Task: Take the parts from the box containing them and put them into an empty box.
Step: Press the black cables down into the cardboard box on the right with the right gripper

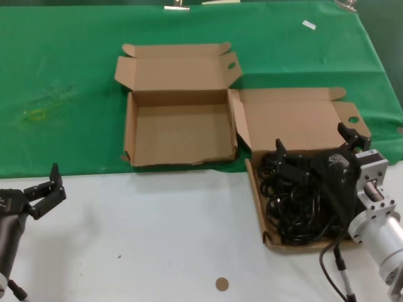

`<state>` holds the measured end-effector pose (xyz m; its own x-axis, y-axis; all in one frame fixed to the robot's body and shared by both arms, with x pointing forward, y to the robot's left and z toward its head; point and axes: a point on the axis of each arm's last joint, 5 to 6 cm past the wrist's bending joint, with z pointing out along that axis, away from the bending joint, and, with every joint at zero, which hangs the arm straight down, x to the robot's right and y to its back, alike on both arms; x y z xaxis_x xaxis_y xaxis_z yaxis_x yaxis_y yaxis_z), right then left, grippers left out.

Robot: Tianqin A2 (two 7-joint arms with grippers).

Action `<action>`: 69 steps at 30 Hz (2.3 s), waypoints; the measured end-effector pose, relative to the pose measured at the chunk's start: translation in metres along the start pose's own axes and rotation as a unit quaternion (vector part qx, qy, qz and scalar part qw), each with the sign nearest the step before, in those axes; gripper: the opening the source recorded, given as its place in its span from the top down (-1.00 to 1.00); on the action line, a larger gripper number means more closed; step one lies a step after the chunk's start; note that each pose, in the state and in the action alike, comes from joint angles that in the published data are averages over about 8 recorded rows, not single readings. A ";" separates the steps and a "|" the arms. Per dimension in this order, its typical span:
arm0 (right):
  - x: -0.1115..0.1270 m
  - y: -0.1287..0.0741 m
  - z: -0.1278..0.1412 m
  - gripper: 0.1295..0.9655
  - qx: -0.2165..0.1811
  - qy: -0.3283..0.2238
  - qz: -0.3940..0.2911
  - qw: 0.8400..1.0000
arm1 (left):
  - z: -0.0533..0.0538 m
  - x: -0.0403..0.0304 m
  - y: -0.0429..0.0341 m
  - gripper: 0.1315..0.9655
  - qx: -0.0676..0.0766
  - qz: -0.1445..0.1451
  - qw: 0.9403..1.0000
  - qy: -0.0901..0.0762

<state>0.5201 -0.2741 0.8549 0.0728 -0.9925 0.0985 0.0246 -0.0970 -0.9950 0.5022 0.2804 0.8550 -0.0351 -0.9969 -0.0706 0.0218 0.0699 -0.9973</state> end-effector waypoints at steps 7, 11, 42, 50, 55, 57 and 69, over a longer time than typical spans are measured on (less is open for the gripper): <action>0.000 0.000 0.000 -1.00 0.000 0.000 0.000 1.000 | 0.000 0.0000 0.0000 -0.99 0.000 0.000 1.000 0.000; 0.000 0.000 0.000 -1.00 0.000 0.000 0.000 1.000 | 0.000 0.0000 0.0000 -0.96 0.000 0.000 1.000 0.000; 0.008 -0.006 -0.013 -1.00 -0.014 -0.014 -0.016 1.000 | 0.000 0.0000 0.0000 0.11 0.000 0.000 1.000 0.000; 0.029 -0.015 -0.014 -1.00 -0.028 -0.044 -0.060 0.997 | 0.000 0.0000 0.0000 0.35 0.000 0.000 1.000 0.000; 0.045 -0.025 -0.010 -1.00 -0.046 -0.072 -0.090 0.992 | 0.000 0.0000 0.0000 0.61 0.000 0.000 1.000 0.000; 0.051 -0.029 -0.009 -1.00 -0.054 -0.084 -0.105 0.989 | 0.000 0.0000 0.0000 0.66 0.000 0.000 1.000 0.000; 0.086 -0.060 0.002 -1.00 -0.079 -0.179 -0.225 0.954 | 0.000 0.0000 0.0000 0.93 0.000 0.000 1.000 0.000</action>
<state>0.5269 -0.3531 0.9228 0.4278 -0.7609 0.4879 -0.0141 -0.5453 -0.8381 0.5022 0.2804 0.8550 -0.0351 -0.9969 -0.0702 0.0217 0.0695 -0.9973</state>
